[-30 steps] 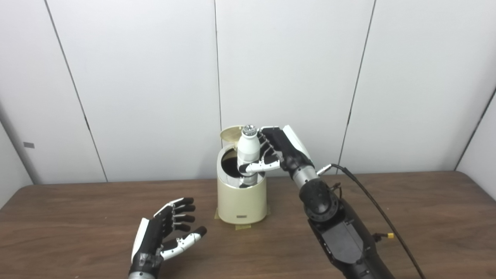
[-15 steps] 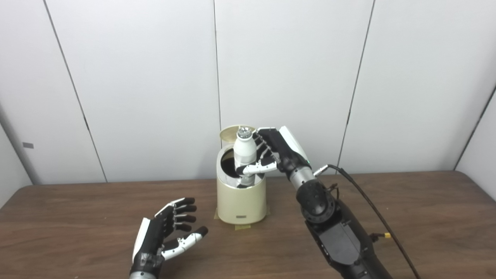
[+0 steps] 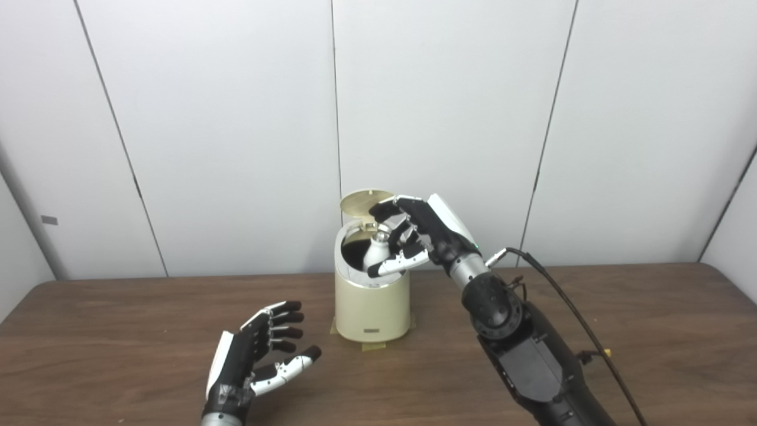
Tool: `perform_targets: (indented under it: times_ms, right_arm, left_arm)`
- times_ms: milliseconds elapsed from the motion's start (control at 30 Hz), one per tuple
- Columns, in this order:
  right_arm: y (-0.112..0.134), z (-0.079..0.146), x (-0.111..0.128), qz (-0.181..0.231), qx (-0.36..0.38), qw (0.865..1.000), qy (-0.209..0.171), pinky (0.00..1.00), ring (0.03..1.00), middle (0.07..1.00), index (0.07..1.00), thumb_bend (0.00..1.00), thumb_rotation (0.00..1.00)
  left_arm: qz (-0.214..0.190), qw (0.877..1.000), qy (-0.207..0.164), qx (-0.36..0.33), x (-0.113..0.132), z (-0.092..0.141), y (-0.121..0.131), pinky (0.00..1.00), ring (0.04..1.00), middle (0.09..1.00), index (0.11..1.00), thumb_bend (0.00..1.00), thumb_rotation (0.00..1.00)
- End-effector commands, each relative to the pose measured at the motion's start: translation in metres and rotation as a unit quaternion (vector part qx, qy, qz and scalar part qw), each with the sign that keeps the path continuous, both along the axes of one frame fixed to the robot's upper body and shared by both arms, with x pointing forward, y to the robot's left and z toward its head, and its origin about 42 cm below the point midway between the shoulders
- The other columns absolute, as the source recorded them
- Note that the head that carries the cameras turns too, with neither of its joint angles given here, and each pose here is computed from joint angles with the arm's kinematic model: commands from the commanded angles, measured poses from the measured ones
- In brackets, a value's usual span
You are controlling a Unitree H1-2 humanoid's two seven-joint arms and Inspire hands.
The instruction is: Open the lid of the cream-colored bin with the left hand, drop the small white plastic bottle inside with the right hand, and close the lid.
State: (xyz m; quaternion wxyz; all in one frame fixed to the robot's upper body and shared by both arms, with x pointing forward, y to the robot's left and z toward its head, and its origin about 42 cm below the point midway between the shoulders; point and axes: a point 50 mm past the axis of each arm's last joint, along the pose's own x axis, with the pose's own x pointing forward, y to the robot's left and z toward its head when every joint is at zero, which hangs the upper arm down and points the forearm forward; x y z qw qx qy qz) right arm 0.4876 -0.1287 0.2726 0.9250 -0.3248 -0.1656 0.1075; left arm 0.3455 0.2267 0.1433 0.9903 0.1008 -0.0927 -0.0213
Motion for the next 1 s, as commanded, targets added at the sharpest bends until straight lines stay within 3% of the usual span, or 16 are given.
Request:
perform_targets:
  times_ms: [0,300,500,600,633,667,767,833,867,900,967]
  right_arm:
    - [0.006,0.011,0.001,0.023,-0.010,1.000,-0.008,0.39,0.495,0.684,0.704,0.89,0.02]
    - [0.002,0.015,-0.004,0.022,0.005,1.000,-0.006,0.42,0.524,0.685,0.685,0.87,0.03]
    - [-0.019,0.031,-0.020,0.028,0.052,0.998,-0.035,0.37,0.467,0.577,0.608,0.82,0.04]
    - [-0.034,0.034,-0.031,0.009,0.079,0.996,-0.044,0.37,0.437,0.538,0.567,0.82,0.01]
    - [-0.043,0.033,-0.036,0.003,0.085,0.995,-0.046,0.35,0.415,0.498,0.533,0.65,0.00]
    - [-0.048,0.033,-0.040,0.000,0.088,0.995,-0.047,0.32,0.396,0.482,0.524,0.59,0.00]
    - [-0.075,0.023,-0.053,0.001,0.107,0.993,-0.057,0.29,0.389,0.470,0.522,0.53,0.00]
    - [-0.089,0.014,-0.059,0.011,0.123,0.991,-0.056,0.32,0.406,0.478,0.518,0.53,0.00]
    - [-0.097,0.008,-0.062,0.016,0.132,0.990,-0.051,0.37,0.432,0.569,0.505,0.52,0.09]
    - [-0.101,0.005,-0.064,0.020,0.138,0.989,-0.047,0.40,0.453,0.616,0.601,0.66,0.13]
    - [-0.110,-0.008,-0.069,0.025,0.153,0.987,-0.035,0.45,0.485,0.680,0.704,0.79,0.17]
  left_arm:
    - [-0.007,0.999,-0.045,0.000,0.012,0.025,-0.005,0.60,0.667,0.731,0.771,0.70,0.07]
    - [-0.008,0.999,-0.047,0.003,0.011,0.025,-0.005,0.60,0.663,0.732,0.772,0.70,0.07]
    - [-0.009,0.999,-0.046,-0.001,0.011,0.025,-0.005,0.60,0.663,0.729,0.770,0.70,0.06]
    - [-0.009,0.999,-0.046,-0.001,0.011,0.025,-0.004,0.60,0.663,0.728,0.771,0.70,0.07]
    - [-0.009,0.999,-0.046,-0.002,0.011,0.025,-0.004,0.59,0.663,0.728,0.772,0.70,0.07]
    - [-0.009,0.999,-0.046,-0.003,0.011,0.025,-0.004,0.59,0.660,0.726,0.769,0.70,0.06]
    - [-0.008,0.999,-0.046,-0.004,0.010,0.025,-0.003,0.59,0.659,0.725,0.766,0.70,0.06]
    - [-0.009,0.999,-0.046,-0.004,0.010,0.025,-0.003,0.59,0.662,0.725,0.765,0.70,0.06]
    - [-0.009,0.999,-0.047,-0.003,0.010,0.025,-0.002,0.59,0.662,0.726,0.765,0.70,0.07]
    - [-0.009,0.999,-0.047,-0.003,0.010,0.025,-0.002,0.60,0.661,0.723,0.765,0.71,0.07]
    - [-0.010,0.999,-0.046,-0.003,0.009,0.026,-0.001,0.60,0.659,0.723,0.766,0.70,0.07]
